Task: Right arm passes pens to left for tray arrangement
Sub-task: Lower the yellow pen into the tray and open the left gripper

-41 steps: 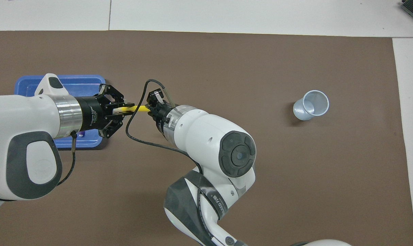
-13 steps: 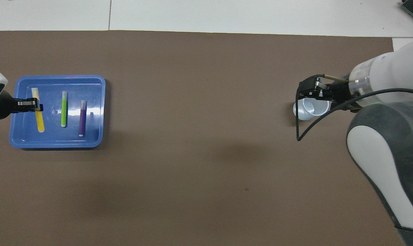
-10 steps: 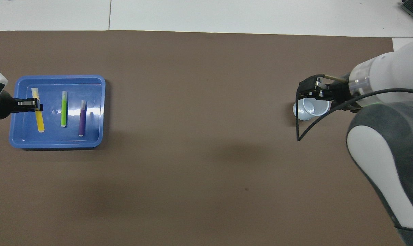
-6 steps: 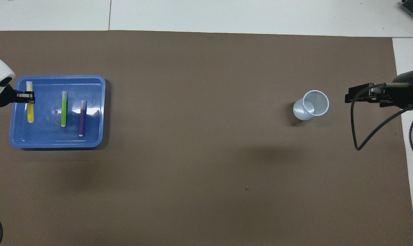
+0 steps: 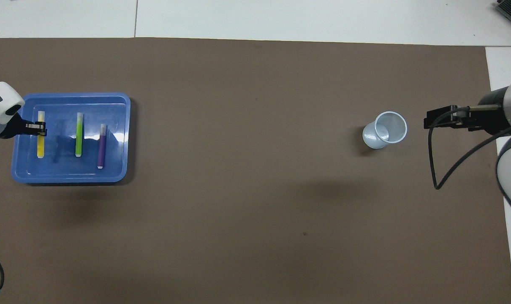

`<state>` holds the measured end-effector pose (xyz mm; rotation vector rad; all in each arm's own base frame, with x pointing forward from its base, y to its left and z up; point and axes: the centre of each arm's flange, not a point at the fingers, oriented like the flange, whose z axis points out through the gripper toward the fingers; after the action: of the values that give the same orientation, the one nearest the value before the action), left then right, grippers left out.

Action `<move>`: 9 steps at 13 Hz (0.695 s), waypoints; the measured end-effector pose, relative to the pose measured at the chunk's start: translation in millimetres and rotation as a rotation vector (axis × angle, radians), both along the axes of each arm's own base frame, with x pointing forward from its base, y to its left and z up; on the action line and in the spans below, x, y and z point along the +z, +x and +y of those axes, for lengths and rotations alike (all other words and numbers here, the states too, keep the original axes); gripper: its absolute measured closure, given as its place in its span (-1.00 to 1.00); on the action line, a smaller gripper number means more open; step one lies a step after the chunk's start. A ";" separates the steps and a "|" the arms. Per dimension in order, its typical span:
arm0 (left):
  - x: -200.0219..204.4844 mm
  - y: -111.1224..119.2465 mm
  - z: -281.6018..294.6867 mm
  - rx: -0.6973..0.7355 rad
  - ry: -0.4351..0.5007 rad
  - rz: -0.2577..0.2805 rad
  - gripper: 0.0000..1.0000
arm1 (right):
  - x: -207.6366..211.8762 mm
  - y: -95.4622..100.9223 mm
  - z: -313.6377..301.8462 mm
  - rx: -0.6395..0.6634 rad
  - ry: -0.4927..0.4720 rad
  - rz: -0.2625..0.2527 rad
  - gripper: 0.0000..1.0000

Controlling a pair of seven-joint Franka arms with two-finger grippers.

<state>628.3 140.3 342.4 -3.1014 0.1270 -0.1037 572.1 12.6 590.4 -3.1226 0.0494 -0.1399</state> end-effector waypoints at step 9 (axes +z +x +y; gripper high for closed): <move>-31.1 -15.6 2.9 0.006 0.001 -0.007 0.63 | 2.8 -0.7 -34.6 0.005 -0.051 -0.005 -1.00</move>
<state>612.8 143.2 311.3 -3.1003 0.1181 -0.1147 571.4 -22.0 593.1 -3.1726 0.0385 -0.1511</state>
